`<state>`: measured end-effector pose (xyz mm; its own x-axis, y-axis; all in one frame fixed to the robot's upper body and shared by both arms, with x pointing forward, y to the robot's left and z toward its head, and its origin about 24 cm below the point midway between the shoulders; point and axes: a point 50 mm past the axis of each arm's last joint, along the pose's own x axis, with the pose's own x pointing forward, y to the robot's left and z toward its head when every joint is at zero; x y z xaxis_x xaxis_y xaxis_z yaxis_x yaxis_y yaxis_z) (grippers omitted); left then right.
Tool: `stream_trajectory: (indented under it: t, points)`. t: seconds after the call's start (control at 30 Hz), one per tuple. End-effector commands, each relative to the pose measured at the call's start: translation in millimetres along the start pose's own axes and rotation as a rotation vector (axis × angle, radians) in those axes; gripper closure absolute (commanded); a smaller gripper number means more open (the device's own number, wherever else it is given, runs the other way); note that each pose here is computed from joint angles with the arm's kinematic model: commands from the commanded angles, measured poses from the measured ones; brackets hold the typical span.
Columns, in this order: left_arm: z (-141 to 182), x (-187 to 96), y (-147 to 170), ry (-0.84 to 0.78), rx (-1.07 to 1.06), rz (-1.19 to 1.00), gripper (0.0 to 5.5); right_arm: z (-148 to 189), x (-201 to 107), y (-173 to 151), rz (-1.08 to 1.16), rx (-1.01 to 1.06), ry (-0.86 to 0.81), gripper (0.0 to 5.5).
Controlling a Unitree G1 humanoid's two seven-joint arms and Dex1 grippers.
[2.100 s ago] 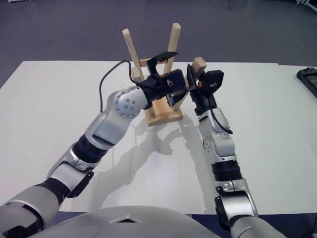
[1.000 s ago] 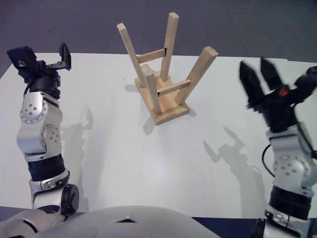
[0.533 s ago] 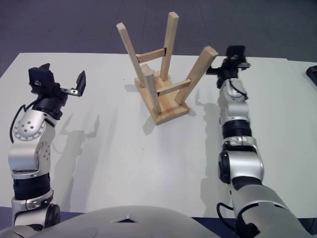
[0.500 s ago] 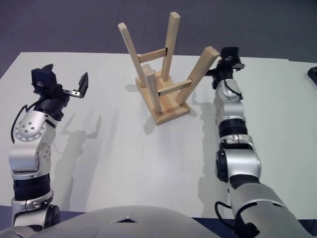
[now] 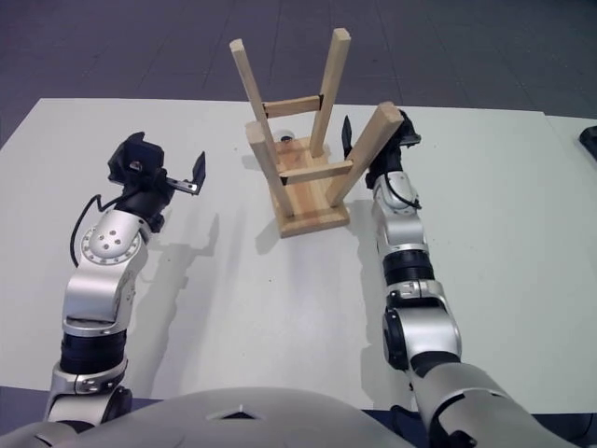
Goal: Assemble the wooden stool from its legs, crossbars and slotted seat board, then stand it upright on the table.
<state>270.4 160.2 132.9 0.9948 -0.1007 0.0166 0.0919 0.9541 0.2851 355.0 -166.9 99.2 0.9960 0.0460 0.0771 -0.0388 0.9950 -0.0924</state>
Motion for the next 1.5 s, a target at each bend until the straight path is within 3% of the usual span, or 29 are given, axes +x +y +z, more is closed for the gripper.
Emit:
stream_trajectory:
  t: [0.03,0.13,0.27,0.33,0.4,0.5,0.57,0.63,0.73,0.87,0.97,1.07,1.23,1.37,1.5]
  points:
    - [2.0,3.2,-15.2,0.012,0.011,0.011,0.1,0.5,-8.8,8.2,-0.028,-0.029,0.027,0.12]
    - [-4.5,3.7,-14.5,0.063,-0.027,0.104,0.1,-0.9,-13.1,-12.0,-0.221,-0.054,0.066,0.12]
    - [-17.0,-4.0,35.1,0.16,-0.213,0.551,0.1,-7.8,-39.4,-85.0,-0.688,-0.102,0.161,0.12]
    - [0.3,-1.3,41.7,0.054,-0.193,0.548,0.1,-5.4,-48.7,-99.1,-0.719,-0.101,0.154,0.12]
    - [27.2,9.0,22.2,-0.084,-0.102,0.369,0.1,7.4,-44.0,-82.4,-0.574,-0.104,0.075,0.12]
    - [51.9,15.0,-26.0,-0.204,-0.01,0.071,0.1,29.8,-40.5,-25.2,-0.272,-0.059,-0.044,0.12]
    - [55.5,13.2,-55.4,-0.21,0.009,-0.08,0.1,39.4,-48.5,13.4,-0.104,-0.043,-0.088,0.12]
    - [50.5,12.1,-72.9,-0.157,0.015,-0.139,0.1,41.1,-59.0,31.5,-0.061,-0.023,-0.082,0.12]
    - [38.0,16.6,-77.1,-0.066,0.071,-0.117,0.1,32.3,-65.9,29.4,-0.118,-0.015,-0.016,0.12]
    - [29.9,26.3,-69.4,-0.001,0.06,-0.032,0.1,8.4,-65.8,3.4,-0.299,-0.089,0.133,0.12]
    - [14.3,27.1,-54.0,0.09,0.022,0.064,0.1,-13.8,-67.7,-24.8,-0.507,-0.057,0.299,0.12]
    - [-5.2,22.8,-25.8,0.187,-0.041,0.215,0.1,-17.7,-70.3,-44.3,-0.608,0.005,0.319,0.12]
    - [-11.9,22.5,7.4,0.191,-0.158,0.361,0.1,42.4,-57.6,-38.3,-0.408,0.163,-0.041,0.12]
    - [-14.3,17.1,40.6,0.155,-0.188,0.527,0.1,146.6,-51.7,-26.2,-0.123,0.361,-0.433,0.12]
    - [-16.1,10.9,68.8,0.133,-0.234,0.667,0.1,217.1,-60.1,-25.8,0.027,0.409,-0.664,0.12]
